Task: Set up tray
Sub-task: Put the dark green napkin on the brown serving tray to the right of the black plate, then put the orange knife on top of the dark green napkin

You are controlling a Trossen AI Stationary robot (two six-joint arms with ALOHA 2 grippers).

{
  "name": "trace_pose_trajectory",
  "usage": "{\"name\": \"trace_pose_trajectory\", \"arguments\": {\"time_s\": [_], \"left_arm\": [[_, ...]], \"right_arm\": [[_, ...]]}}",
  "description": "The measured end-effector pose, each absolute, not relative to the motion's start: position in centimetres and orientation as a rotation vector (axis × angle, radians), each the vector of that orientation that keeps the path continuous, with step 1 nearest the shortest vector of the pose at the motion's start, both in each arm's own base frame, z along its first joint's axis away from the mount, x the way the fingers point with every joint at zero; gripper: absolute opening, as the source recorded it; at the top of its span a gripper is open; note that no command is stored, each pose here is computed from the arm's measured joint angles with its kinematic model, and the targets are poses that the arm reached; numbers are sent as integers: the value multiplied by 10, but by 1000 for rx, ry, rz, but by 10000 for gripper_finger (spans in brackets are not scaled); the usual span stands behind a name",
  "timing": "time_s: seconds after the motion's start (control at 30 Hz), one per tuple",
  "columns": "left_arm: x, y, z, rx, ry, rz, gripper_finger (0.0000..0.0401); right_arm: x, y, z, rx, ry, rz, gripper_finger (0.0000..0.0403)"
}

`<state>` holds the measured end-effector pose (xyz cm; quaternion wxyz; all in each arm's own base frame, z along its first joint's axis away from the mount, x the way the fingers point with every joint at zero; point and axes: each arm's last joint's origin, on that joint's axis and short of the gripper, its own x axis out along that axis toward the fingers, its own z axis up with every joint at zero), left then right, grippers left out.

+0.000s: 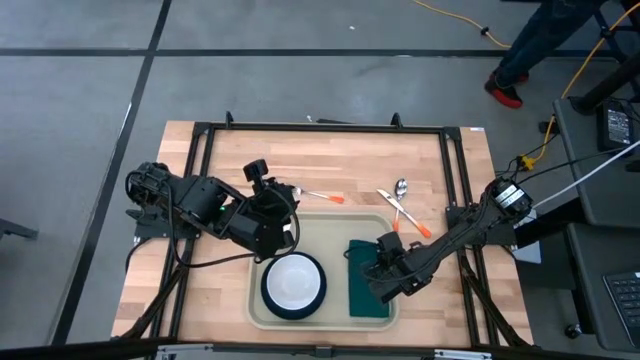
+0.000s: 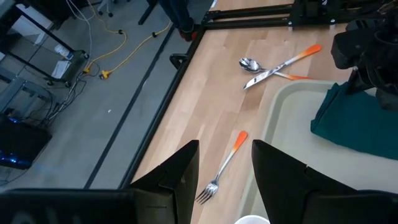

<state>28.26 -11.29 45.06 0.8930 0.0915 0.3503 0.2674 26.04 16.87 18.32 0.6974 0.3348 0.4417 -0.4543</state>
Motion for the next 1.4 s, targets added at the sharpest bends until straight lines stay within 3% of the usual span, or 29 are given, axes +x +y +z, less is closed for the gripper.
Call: {"name": "trace_pose_trajectory", "arguments": {"time_s": [0.9, 1.4], "left_arm": [[283, -113, 451, 194, 729, 548, 143], [283, -113, 451, 195, 729, 547, 143]], "right_arm": [[265, 160, 183, 687, 1019, -997, 39], [264, 160, 189, 690, 1017, -995, 161]]}}
